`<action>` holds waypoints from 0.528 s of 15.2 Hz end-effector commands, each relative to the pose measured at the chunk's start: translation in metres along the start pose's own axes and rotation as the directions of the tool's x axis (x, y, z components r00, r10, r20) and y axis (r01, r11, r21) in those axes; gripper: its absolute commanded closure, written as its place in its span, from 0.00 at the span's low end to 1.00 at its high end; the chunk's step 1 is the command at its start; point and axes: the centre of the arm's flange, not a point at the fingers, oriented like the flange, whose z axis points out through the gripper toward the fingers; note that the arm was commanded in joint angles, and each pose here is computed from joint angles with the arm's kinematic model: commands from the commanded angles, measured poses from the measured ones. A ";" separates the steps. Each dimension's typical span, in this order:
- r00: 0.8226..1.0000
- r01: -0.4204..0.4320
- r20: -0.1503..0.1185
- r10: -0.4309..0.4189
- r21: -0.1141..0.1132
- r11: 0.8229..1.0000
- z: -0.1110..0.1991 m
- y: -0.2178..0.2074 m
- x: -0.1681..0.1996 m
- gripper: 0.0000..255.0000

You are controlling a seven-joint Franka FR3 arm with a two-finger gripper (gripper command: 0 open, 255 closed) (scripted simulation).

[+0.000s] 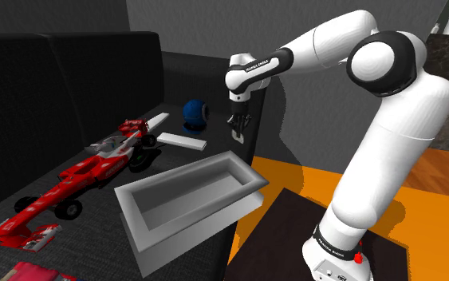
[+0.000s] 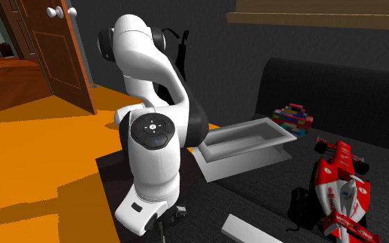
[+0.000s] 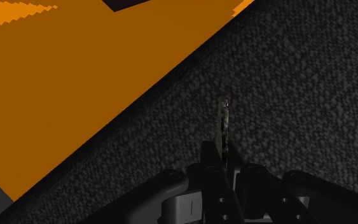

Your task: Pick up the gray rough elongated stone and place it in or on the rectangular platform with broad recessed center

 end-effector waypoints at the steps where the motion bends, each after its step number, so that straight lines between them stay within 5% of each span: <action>1: 1.000 -0.001 0.002 0.001 -0.001 1.000 -0.009 0.002 -0.001 1.00; 8: 1.000 -0.001 0.002 0.001 -0.001 1.000 -0.046 0.003 -0.005 1.00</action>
